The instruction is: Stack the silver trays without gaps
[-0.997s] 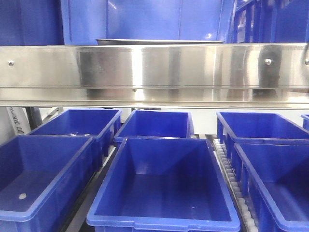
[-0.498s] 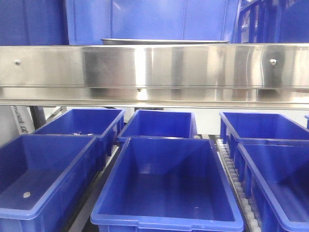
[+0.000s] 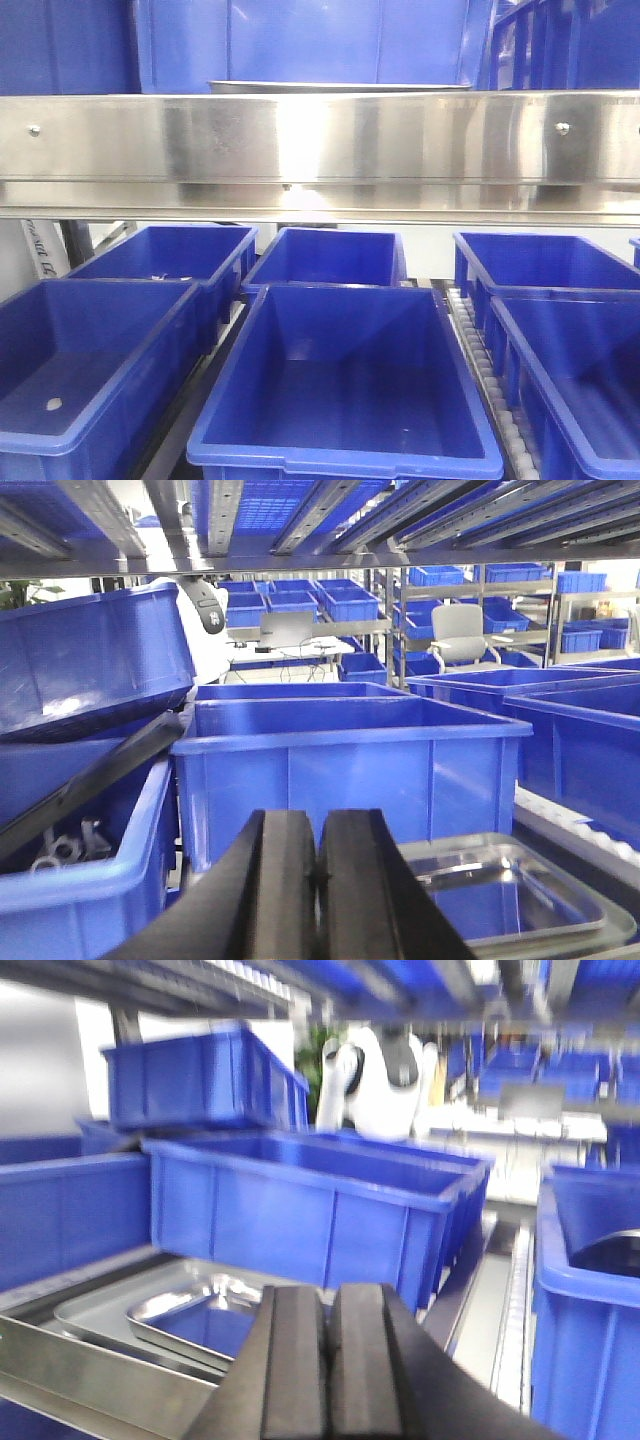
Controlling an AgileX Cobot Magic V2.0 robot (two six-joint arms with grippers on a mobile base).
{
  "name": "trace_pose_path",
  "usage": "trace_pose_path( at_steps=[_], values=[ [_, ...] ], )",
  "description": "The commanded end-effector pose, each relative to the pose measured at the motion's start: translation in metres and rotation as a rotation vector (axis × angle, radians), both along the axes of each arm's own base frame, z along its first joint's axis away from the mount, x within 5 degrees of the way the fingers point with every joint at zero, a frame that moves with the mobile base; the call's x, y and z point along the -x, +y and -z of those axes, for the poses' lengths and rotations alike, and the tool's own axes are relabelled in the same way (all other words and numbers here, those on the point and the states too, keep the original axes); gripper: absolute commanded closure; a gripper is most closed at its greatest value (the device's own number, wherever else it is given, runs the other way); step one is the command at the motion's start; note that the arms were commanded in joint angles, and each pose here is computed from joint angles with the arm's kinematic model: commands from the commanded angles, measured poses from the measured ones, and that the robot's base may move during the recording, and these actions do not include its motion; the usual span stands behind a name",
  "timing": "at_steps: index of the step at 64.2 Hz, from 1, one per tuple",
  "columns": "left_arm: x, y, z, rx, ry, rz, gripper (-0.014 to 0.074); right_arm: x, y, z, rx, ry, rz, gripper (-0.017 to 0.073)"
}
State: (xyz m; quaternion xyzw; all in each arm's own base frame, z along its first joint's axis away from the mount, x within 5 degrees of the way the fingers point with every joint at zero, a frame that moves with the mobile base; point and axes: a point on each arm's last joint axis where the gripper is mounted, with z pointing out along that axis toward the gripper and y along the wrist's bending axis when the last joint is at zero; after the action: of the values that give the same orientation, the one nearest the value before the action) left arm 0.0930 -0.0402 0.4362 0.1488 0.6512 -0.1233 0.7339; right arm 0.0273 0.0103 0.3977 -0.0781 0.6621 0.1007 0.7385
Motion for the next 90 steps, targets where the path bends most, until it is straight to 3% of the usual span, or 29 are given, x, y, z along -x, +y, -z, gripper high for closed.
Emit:
trace_pose_path(
  at_steps=[1, 20, 54, 60, 68, 73, 81, 90],
  values=[
    [0.009, 0.004, 0.004, 0.016, -0.03, 0.009, 0.0591, 0.014, -0.003, 0.007, 0.003, -0.033, 0.001, 0.0637],
    [0.014, 0.009, 0.004, 0.022, -0.031, -0.001, 0.0591, 0.041, -0.008, 0.013, -0.007, -0.088, -0.004, 0.0637],
    [0.014, 0.009, 0.004, 0.022, -0.031, -0.001, 0.0591, 0.041, -0.008, 0.017, -0.004, -0.079, 0.001, 0.0637],
    [0.014, 0.009, 0.004, 0.022, -0.031, -0.001, 0.0591, 0.038, -0.011, 0.02, 0.065, -0.12, 0.118, 0.0637],
    [0.014, 0.009, 0.004, 0.022, -0.031, -0.001, 0.0591, 0.03, -0.01, 0.036, 0.089, -0.084, 0.273, 0.0637],
    [0.014, 0.009, 0.004, 0.022, -0.031, -0.001, 0.0591, 0.016, -0.009, 0.057, 0.051, -0.013, 0.339, 0.0637],
    [0.014, 0.009, 0.004, 0.022, -0.031, -0.001, 0.0591, -0.001, -0.01, 0.094, -0.05, -0.02, 0.337, 0.0637],
    [0.014, 0.009, 0.004, 0.022, -0.031, -0.001, 0.0591, -0.014, -0.012, 0.133, -0.068, 0.038, 0.342, 0.0637]
  ],
)
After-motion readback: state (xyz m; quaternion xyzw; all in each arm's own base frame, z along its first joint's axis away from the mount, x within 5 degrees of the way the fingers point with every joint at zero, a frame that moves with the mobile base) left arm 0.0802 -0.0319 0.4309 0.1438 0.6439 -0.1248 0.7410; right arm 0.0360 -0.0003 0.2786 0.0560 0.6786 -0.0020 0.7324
